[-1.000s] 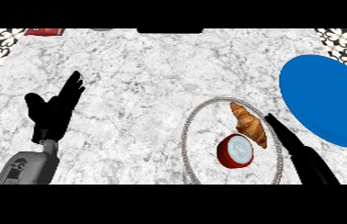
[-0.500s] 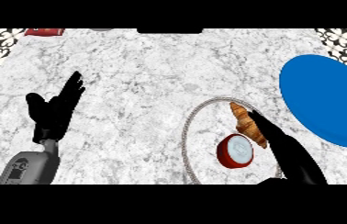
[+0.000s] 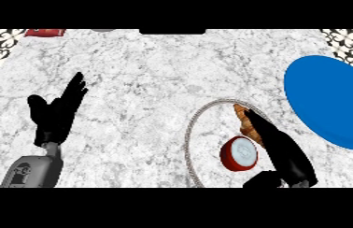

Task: Pick the can from the placemat and place it in the plate

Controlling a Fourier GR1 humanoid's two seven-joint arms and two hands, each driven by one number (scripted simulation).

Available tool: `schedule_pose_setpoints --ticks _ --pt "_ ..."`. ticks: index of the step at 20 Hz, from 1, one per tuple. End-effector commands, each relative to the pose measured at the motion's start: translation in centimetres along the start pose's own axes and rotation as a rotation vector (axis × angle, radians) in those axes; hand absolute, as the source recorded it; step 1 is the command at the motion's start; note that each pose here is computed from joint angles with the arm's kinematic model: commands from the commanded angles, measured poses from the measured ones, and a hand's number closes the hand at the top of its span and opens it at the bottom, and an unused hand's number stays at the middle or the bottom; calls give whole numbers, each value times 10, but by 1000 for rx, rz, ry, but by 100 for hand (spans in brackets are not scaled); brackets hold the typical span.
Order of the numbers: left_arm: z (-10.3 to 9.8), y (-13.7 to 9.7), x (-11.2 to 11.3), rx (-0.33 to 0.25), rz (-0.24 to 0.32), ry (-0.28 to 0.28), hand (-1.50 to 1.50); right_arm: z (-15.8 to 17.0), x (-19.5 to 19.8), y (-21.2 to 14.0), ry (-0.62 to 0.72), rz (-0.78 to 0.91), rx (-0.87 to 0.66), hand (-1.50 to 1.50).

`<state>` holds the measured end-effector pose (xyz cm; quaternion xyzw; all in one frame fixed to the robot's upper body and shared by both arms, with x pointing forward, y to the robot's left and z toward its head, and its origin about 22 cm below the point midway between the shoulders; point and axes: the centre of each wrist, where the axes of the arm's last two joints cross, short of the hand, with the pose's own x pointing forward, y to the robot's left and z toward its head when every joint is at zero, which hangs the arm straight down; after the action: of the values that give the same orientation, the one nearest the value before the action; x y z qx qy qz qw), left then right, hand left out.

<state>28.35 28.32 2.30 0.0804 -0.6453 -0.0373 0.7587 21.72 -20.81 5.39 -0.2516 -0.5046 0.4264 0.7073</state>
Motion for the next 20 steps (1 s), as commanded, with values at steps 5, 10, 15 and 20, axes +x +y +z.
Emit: schedule_pose_setpoints --ticks 5,10,15,20 --pt "14 -4 10 -18 1 -7 0 -32 13 9 20 54 39 -150" --pt "5 13 0 11 15 0 0 -22 18 13 -2 109 132 150" --pt "22 -7 -7 2 -9 12 0 -33 29 44 -101 113 127 150" --pt "-2 15 8 3 -9 -15 0 -27 28 40 -101 54 99 150"
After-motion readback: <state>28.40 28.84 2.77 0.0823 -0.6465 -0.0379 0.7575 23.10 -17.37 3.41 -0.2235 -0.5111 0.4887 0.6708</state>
